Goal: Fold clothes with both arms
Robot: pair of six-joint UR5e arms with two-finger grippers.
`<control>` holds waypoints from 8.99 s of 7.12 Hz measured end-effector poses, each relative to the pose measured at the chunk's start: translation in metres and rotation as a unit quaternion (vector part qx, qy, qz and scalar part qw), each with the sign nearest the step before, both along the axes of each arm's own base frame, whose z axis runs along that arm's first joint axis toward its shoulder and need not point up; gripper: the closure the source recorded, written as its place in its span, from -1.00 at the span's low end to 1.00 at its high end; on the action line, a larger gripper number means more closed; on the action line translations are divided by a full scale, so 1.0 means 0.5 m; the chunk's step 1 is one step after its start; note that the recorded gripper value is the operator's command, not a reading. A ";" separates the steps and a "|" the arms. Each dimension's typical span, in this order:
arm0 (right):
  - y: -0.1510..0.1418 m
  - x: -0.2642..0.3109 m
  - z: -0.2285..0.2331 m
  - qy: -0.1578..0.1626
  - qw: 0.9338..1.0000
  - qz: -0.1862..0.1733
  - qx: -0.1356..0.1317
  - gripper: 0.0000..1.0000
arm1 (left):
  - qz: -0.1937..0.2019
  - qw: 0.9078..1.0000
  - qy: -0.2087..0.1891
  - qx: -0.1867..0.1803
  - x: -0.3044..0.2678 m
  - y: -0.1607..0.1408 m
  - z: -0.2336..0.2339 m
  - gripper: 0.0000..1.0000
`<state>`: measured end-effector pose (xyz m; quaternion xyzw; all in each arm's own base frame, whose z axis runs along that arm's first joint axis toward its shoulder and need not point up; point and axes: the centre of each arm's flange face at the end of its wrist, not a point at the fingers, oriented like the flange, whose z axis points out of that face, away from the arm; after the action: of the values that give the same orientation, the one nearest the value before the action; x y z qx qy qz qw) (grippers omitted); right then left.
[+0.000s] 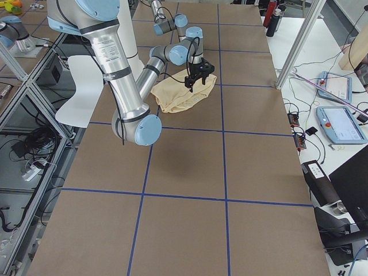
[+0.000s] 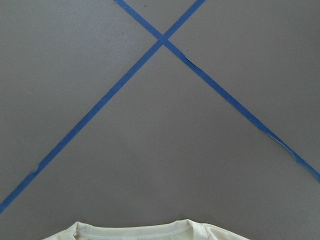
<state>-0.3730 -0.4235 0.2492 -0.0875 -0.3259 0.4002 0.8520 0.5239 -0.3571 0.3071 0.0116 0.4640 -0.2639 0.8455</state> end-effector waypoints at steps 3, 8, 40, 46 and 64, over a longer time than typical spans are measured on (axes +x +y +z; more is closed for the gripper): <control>-0.008 -0.010 0.017 0.009 1.000 -0.002 -0.005 -1.00 | -0.001 1.000 -0.004 0.002 0.006 -0.001 0.001 0.33; -0.024 -0.030 0.033 0.001 1.000 0.001 -0.001 -1.00 | 0.003 1.000 -0.008 0.000 0.018 0.002 0.008 0.32; 0.035 -0.261 -0.069 -0.106 0.990 0.083 0.039 -0.93 | -0.014 0.975 0.002 0.224 -0.290 -0.373 0.039 -0.14; 0.269 -0.469 -0.053 -0.106 0.980 0.168 -0.008 -0.75 | -0.015 0.976 0.000 0.216 -0.295 -0.366 0.016 -0.15; 0.291 -0.372 -0.025 -0.084 0.984 0.152 -0.022 1.00 | -0.008 0.990 0.134 0.033 -0.201 -0.127 -0.130 -1.00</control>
<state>-0.5590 -0.2778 0.2367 -0.0890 -0.3971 0.5236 0.7485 0.4232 -0.4208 0.2422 0.0073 0.5818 -0.2540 0.7726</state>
